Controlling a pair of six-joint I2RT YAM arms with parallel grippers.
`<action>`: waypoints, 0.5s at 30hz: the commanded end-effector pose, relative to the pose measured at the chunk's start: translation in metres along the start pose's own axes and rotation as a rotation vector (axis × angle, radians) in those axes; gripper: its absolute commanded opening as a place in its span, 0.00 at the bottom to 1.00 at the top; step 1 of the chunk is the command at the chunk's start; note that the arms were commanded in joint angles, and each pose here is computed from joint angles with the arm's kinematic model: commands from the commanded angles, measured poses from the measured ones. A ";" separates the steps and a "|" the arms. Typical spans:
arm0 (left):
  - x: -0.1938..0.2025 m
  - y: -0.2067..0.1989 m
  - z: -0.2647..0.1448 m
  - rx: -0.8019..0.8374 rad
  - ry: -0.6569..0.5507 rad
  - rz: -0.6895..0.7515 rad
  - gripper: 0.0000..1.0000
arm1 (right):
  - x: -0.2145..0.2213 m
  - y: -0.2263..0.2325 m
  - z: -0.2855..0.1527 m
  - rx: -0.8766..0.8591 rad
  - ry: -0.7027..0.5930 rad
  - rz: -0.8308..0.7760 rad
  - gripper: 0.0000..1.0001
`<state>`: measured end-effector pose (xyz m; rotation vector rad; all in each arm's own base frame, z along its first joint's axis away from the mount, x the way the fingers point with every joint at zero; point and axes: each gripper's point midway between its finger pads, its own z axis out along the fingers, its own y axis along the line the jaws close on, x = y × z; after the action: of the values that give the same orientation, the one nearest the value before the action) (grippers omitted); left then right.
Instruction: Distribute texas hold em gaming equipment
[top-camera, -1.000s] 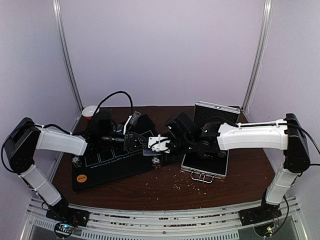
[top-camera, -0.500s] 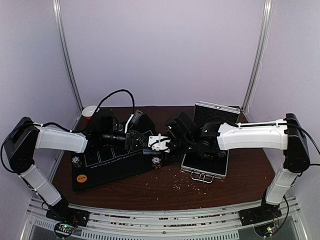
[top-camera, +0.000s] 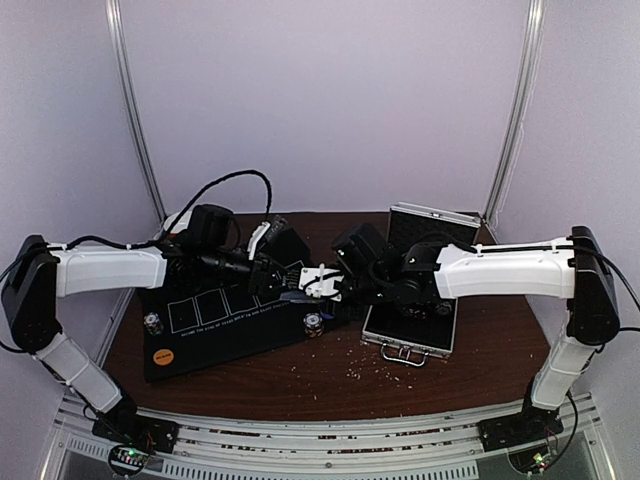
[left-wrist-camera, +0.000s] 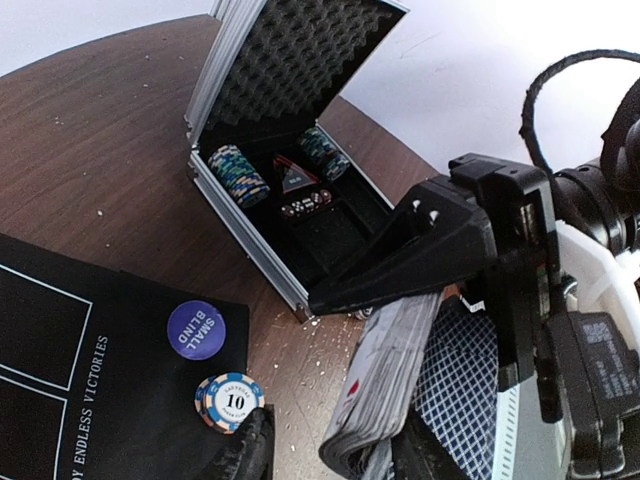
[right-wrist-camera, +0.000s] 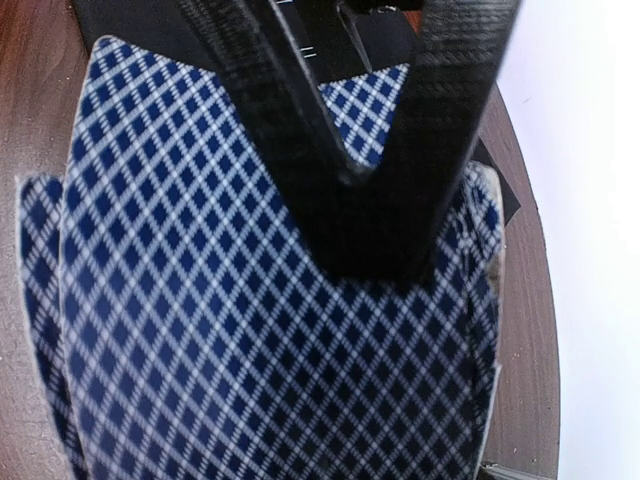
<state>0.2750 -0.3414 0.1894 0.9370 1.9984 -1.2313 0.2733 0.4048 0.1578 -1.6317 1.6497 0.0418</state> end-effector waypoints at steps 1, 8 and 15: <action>-0.003 0.012 -0.008 -0.074 0.013 0.031 0.40 | -0.010 -0.011 -0.005 0.038 -0.029 0.022 0.47; -0.020 -0.005 -0.009 0.010 -0.039 0.054 0.51 | -0.013 -0.012 -0.006 0.034 -0.040 0.026 0.47; -0.027 -0.018 -0.009 0.086 -0.075 0.038 0.51 | -0.016 -0.012 -0.005 0.028 -0.058 0.042 0.47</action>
<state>0.2728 -0.3415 0.1964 0.9505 1.9806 -1.2658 0.2742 0.4045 0.1583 -1.6249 1.6520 0.0379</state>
